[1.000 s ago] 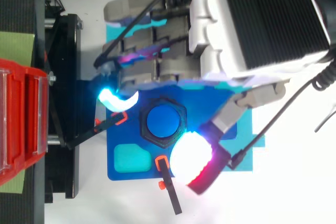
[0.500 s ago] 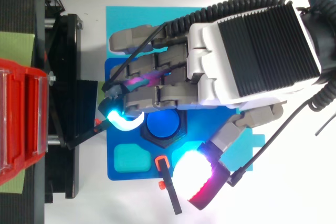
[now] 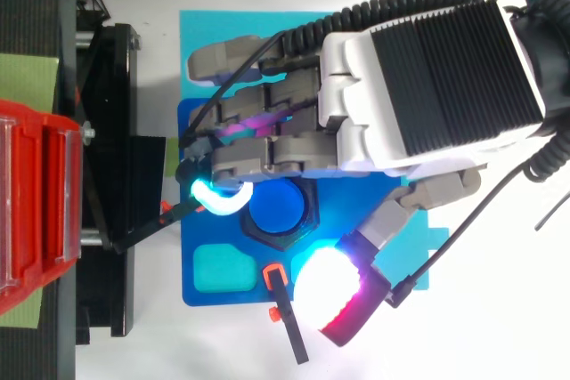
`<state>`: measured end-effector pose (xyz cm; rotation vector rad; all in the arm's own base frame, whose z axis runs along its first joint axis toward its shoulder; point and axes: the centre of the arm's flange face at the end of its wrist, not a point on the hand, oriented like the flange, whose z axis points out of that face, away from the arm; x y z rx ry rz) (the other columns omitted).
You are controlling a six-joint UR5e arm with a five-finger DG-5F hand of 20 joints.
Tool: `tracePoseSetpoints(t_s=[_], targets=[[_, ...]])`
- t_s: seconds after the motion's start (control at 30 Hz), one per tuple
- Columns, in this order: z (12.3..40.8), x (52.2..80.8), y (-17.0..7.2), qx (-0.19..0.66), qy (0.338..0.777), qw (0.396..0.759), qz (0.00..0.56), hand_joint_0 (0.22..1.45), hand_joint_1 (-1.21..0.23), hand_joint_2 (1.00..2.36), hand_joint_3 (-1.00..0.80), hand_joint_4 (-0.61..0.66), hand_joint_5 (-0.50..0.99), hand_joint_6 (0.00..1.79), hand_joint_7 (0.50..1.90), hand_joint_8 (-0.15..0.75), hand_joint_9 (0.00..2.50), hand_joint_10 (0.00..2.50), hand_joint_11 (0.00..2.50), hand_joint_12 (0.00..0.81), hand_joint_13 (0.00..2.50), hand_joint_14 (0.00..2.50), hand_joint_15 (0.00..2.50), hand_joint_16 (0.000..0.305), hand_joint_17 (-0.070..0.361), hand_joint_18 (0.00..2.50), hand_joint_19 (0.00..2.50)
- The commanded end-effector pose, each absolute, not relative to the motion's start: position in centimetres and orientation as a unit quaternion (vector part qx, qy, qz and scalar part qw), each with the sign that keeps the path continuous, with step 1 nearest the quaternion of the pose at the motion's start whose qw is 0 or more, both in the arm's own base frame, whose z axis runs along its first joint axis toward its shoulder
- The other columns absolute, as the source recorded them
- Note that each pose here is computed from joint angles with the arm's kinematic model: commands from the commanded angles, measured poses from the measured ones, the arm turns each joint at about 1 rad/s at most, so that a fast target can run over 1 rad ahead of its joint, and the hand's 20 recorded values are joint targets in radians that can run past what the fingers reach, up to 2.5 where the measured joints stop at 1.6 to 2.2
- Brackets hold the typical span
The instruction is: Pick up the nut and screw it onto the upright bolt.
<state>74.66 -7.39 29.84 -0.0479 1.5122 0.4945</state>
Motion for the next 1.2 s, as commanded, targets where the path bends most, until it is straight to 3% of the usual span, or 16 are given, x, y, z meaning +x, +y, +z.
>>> tracePoseSetpoints(t_s=[0.0, 0.47, 0.77, 0.9, 0.97, 1.0, 1.17], targets=[[29.1, 74.3, -7.9, -0.018, 0.684, 0.696, 0.22, 0.52, -0.22, 1.0, -0.5, 0.21, -0.03, 0.5, 1.18, 0.262, 0.92, 0.0, 0.0, 0.221, 0.6, 0.0, 0.0, 0.017, 0.039, 0.2, 0.0], [28.2, 73.8, -9.5, -0.01, 0.685, 0.697, 0.213, 0.54, -0.27, 1.0, -0.5, 0.19, 0.03, 0.5, 1.48, 0.275, 1.1, 0.0, 0.0, 0.195, 0.73, 0.0, 0.0, 0.012, 0.027, 0.32, 0.0], [28.2, 73.6, -11.1, -0.004, 0.684, 0.699, 0.206, 0.55, -0.27, 1.0, -0.5, 0.13, 0.04, 0.64, 1.19, 0.257, 1.23, 0.0, 0.0, 0.162, 0.84, 0.0, 0.0, 0.007, 0.016, 0.44, 0.0], [28.5, 73.7, -11.3, -0.004, 0.682, 0.701, 0.207, 0.55, -0.26, 1.0, -0.5, 0.15, 0.03, 0.62, 1.22, 0.262, 1.23, 0.0, 0.0, 0.164, 0.84, 0.0, 0.0, 0.007, 0.016, 0.45, 0.0], [29.0, 73.8, -11.5, -0.005, 0.679, 0.705, 0.207, 0.54, -0.24, 1.0, -0.5, 0.18, 0.04, 0.51, 1.44, 0.269, 1.2, 0.0, 0.0, 0.176, 0.82, 0.0, 0.0, 0.008, 0.019, 0.42, 0.0], [29.9, 74.2, -11.3, -0.01, 0.673, 0.71, 0.209, 0.54, -0.24, 1.0, -0.5, 0.18, 0.03, 0.5, 1.44, 0.27, 1.2, 0.0, 0.0, 0.181, 0.82, 0.0, 0.0, 0.009, 0.02, 0.42, 0.0], [30.7, 74.7, -10.4, -0.02, 0.665, 0.715, 0.215, 0.53, -0.22, 1.0, -0.5, 0.19, -0.02, 0.5, 1.2, 0.264, 1.11, 0.0, 0.0, 0.196, 0.76, 0.0, 0.0, 0.012, 0.028, 0.36, 0.0]])
